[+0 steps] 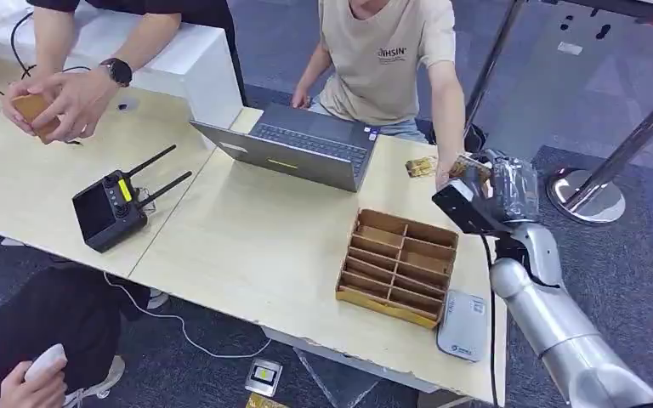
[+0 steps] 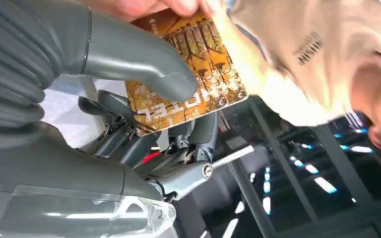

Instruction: Pass the card to the sensor for recognition and then transmit it.

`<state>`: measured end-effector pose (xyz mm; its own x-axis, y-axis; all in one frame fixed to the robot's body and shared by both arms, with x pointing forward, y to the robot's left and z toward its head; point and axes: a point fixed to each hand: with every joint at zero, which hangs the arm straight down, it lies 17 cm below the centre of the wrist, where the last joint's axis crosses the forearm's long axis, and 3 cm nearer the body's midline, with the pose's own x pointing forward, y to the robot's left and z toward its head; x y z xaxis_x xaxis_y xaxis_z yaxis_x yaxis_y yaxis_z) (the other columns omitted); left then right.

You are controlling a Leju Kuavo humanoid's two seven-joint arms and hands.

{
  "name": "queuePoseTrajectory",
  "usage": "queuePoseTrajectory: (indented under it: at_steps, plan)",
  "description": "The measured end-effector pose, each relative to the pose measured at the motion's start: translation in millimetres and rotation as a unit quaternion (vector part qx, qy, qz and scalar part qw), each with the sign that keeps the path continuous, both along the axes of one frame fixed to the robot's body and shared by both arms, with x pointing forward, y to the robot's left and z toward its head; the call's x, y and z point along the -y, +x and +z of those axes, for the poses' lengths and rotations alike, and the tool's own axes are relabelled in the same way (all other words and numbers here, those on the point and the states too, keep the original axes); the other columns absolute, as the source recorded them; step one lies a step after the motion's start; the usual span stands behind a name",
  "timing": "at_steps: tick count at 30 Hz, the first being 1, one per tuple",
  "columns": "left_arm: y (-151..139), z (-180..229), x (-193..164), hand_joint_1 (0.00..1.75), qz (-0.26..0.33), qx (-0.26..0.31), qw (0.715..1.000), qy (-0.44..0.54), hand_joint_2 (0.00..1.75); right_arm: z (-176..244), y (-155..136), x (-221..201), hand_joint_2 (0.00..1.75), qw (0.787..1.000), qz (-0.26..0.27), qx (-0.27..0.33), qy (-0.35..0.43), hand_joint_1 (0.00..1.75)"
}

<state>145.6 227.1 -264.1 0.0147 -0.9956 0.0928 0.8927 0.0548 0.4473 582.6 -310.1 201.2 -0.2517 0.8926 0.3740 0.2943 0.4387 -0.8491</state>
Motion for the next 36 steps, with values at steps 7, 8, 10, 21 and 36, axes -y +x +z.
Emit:
queuePoseTrajectory:
  at_steps: [7,8,10,21,36]
  plan:
    - [-1.3,-0.4,0.4,0.00,-0.004,-0.003,1.000,0.001,0.00,-26.1,-1.6,10.9,1.75,0.999,-0.011,-0.031,0.001,1.45]
    - [-1.5,-0.4,0.3,0.00,-0.004,-0.004,1.000,0.001,0.00,-28.6,-1.9,12.0,1.75,0.999,-0.013,-0.034,0.001,1.45]
    - [-1.3,-0.4,0.4,0.00,-0.004,-0.003,1.000,0.001,0.00,-32.8,-2.5,13.9,1.75,0.999,-0.016,-0.038,0.000,0.00]
    - [-3.2,-0.8,0.2,0.00,-0.003,-0.004,1.000,0.002,0.00,-43.8,-10.1,21.6,0.00,0.994,-0.026,-0.043,0.094,0.00]
    - [-11.4,-3.0,-6.1,0.00,0.015,-0.010,1.000,0.015,0.00,16.0,-53.3,-34.9,0.00,0.945,0.065,0.036,0.317,0.00]
